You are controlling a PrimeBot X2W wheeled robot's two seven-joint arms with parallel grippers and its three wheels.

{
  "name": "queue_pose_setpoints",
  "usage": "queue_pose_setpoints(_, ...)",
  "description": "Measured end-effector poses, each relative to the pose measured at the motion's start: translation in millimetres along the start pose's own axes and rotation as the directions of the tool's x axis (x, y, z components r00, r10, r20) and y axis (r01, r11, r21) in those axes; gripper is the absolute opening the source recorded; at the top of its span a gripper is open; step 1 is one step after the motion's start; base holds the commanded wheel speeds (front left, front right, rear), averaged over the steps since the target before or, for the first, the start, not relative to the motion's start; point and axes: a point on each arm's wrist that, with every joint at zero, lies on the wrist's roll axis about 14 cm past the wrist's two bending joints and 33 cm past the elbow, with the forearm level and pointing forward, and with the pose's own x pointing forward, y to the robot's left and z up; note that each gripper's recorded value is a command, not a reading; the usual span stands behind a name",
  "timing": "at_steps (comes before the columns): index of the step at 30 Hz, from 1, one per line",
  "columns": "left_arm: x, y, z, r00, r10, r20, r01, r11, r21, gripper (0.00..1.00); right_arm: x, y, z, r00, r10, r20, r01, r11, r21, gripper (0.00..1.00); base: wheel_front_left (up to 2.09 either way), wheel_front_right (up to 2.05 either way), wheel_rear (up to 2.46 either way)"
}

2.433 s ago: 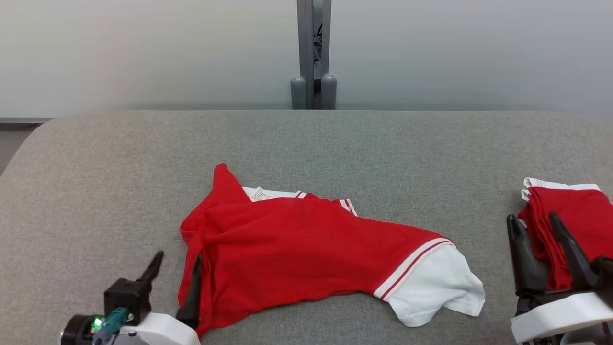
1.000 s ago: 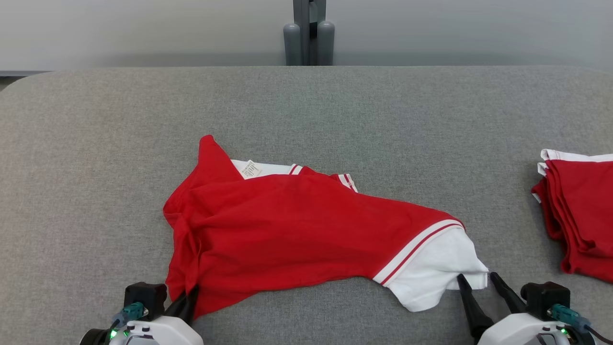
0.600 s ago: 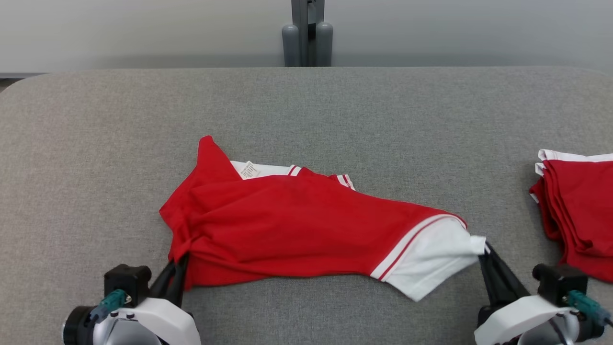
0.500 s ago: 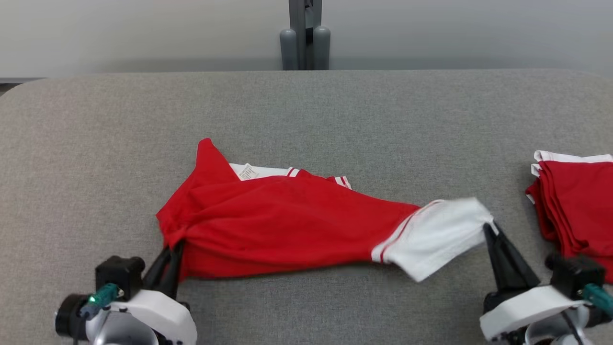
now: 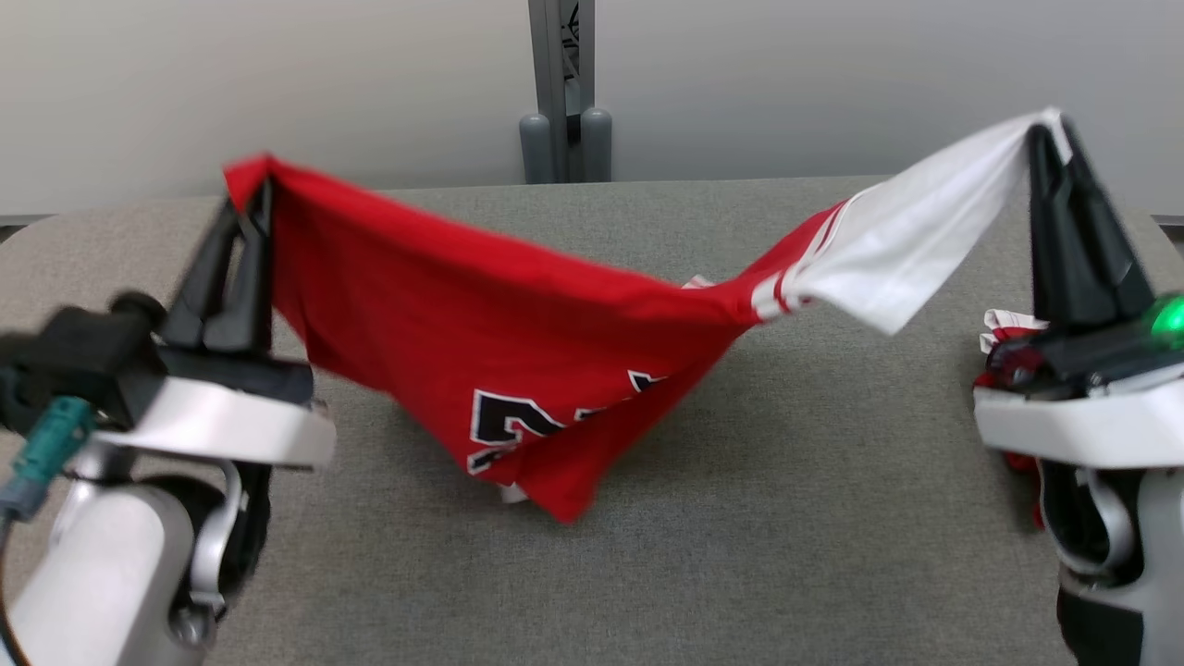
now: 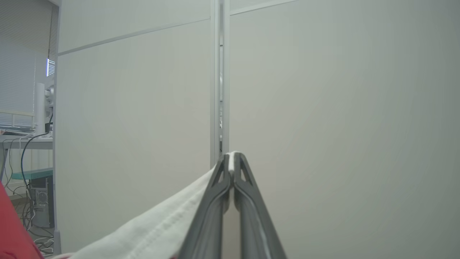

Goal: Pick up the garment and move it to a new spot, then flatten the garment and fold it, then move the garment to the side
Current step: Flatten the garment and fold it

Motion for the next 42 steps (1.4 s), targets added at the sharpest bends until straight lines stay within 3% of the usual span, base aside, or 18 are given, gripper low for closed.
queue_pose_setpoints(10,26.8,-13.9,96.0,0.961,-0.06,0.271,0.04,0.996,0.079,0.0,34.9,14.8,94.7,0.959,0.089,0.27,-0.066,0.993,-0.094,0.0,0.0,0.0,0.0)
queue_pose_setpoints(15,28.6,-20.0,111.2,0.951,-0.076,0.299,0.054,0.995,0.081,0.0,37.7,18.2,116.7,0.944,0.11,0.31,-0.074,0.989,-0.126,0.0,0.0,0.0,0.0)
queue_pose_setpoints(31,43.6,-26.0,95.5,0.963,-0.095,0.25,0.088,0.995,0.039,0.0,51.6,10.2,97.9,0.966,0.087,0.242,-0.071,0.995,-0.073,0.0,0.0,0.0,0.0)
queue_pose_setpoints(42,148.9,-31.9,80.3,0.971,-0.187,0.148,0.181,0.982,0.055,0.0,142.3,-21.9,63.9,0.987,0.064,0.148,-0.053,0.996,-0.072,0.0,0.0,0.0,0.0)
